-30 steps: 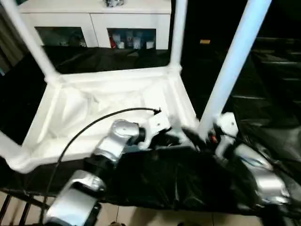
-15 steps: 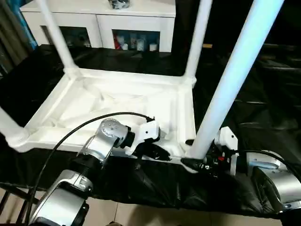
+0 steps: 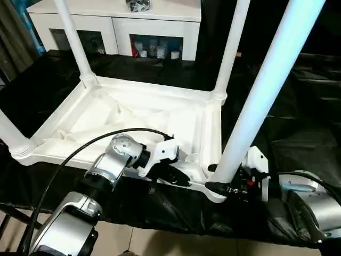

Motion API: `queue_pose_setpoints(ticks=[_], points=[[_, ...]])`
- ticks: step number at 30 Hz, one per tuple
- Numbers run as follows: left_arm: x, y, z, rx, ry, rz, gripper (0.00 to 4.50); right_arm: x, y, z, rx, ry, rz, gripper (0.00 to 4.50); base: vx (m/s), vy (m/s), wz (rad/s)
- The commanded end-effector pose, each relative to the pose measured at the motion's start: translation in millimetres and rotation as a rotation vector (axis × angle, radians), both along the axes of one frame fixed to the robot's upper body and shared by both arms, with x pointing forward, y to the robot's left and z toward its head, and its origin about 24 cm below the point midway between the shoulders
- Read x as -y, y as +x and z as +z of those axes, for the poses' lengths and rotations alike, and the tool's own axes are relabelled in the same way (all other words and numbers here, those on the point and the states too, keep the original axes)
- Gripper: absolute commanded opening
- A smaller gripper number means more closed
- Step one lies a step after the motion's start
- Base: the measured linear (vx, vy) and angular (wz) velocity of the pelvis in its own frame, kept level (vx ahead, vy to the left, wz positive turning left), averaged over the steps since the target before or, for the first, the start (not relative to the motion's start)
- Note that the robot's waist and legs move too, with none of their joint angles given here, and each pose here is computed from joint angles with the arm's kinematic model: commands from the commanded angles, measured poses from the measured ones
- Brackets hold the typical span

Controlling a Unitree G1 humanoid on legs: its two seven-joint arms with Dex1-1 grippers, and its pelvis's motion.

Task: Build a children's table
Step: Rotate leg to tighten

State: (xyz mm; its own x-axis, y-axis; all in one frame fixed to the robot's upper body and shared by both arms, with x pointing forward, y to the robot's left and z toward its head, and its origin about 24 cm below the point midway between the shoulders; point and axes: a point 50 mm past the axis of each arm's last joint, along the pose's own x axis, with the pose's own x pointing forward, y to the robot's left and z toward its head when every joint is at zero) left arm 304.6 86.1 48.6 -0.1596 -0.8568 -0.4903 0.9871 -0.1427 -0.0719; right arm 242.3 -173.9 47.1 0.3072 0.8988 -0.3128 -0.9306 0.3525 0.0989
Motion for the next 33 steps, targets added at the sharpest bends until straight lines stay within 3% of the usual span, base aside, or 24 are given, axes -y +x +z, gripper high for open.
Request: queue_pose_setpoints(ticks=[1, 6, 9, 12, 17, 19, 21, 25, 28, 33], points=[[14, -4.2, -8.3, -0.009, 0.001, 0.032, 0.00, -17.1, -9.8, -15.6, -0.123, 0.074, 0.017, 2.08, 0.000, 0.000, 0.00], [42, 1.7, -13.3, -0.001, -0.051, 0.237, 0.00, -30.9, 9.1, -27.3, -0.114, 0.166, -0.300, 2.06, 0.000, 0.000, 0.00], [74, 2.8, -13.9, 0.006, -0.096, 0.357, 0.00, -54.4, 29.3, -39.1, -0.133, 0.186, -0.545, 2.05, 0.000, 0.000, 0.00], [90, 1.4, -13.5, 0.032, -0.110, 0.369, 0.00, -67.2, 41.5, -40.6, -0.135, 0.188, -0.660, 2.05, 0.000, 0.000, 0.00], [96, -1.3, -15.2, 0.104, -0.085, 0.323, 0.00, -67.2, 56.8, -37.9, -0.084, 0.138, -0.789, 2.05, 0.000, 0.000, 0.00], [95, -2.0, -15.6, 0.105, -0.085, 0.309, 0.00, -64.4, 58.8, -36.1, -0.073, 0.145, -0.801, 2.05, 0.000, 0.000, 0.00], [92, -2.2, -16.0, 0.109, -0.083, 0.296, 0.00, -60.4, 59.8, -34.1, -0.046, 0.139, -0.801, 2.60, 0.000, 0.000, 0.00], [86, -2.3, -17.3, 0.107, -0.078, 0.262, 0.00, -50.8, 61.1, -30.0, -0.005, 0.147, -0.798, 2.89, 0.000, 0.000, 0.00], [79, -1.3, -16.6, 0.096, -0.079, 0.238, 0.00, -43.4, 59.5, -23.1, 0.031, 0.158, -0.727, 3.18, 0.000, 0.000, 0.00], [65, 1.4, -12.7, 0.067, -0.094, 0.178, 0.00, -28.6, 52.2, -12.0, 0.076, 0.096, -0.542, 3.61, 0.021, -0.015, 0.03]])
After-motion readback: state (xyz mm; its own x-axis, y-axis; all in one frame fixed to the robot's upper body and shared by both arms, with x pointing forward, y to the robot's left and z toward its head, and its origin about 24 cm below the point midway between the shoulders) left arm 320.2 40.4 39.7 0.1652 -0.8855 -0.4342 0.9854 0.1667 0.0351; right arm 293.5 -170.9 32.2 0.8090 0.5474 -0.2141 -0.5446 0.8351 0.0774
